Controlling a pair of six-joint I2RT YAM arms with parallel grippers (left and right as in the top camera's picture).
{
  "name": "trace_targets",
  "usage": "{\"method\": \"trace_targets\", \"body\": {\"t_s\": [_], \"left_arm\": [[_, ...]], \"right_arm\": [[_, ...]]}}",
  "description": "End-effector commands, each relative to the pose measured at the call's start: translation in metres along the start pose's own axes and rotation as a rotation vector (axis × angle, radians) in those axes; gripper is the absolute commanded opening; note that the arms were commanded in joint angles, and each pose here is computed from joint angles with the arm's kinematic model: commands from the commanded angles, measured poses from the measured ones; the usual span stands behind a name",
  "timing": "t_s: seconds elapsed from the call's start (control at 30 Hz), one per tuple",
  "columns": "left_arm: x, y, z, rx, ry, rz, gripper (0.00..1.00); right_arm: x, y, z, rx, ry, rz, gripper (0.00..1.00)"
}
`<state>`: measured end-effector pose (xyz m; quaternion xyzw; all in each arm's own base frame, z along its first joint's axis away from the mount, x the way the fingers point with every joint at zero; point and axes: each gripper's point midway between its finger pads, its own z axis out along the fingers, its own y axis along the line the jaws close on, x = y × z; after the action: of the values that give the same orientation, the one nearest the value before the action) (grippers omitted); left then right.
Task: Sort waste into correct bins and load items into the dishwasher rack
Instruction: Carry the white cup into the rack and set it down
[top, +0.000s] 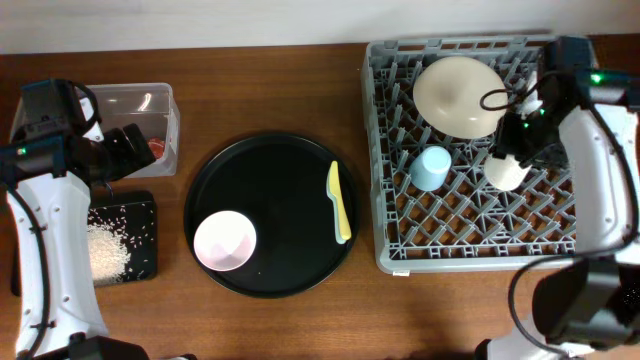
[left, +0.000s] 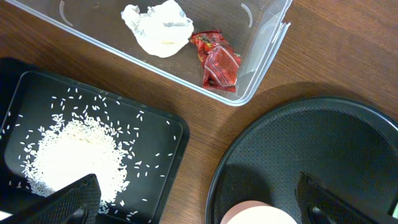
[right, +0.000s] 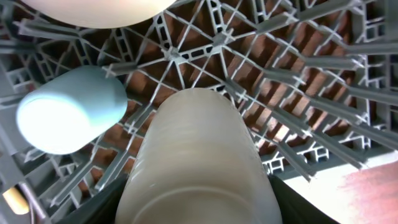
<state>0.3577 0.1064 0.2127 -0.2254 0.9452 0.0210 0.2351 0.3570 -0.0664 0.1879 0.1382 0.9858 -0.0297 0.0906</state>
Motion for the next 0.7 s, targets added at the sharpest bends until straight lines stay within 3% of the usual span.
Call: {"method": "trace_targets", "body": {"t_s": [0.0, 0.67], "left_arm": [[-0.005, 0.001, -0.009, -0.002, -0.03, -0.005, 1.0], [-0.005, 0.001, -0.009, -0.002, -0.03, -0.005, 0.99]], "right_arm": [[-0.005, -0.002, 0.016, 0.01, 0.034, -0.011, 0.6], [0.007, 0.001, 0.092, 0.013, 0.07, -0.032, 0.6]]}}
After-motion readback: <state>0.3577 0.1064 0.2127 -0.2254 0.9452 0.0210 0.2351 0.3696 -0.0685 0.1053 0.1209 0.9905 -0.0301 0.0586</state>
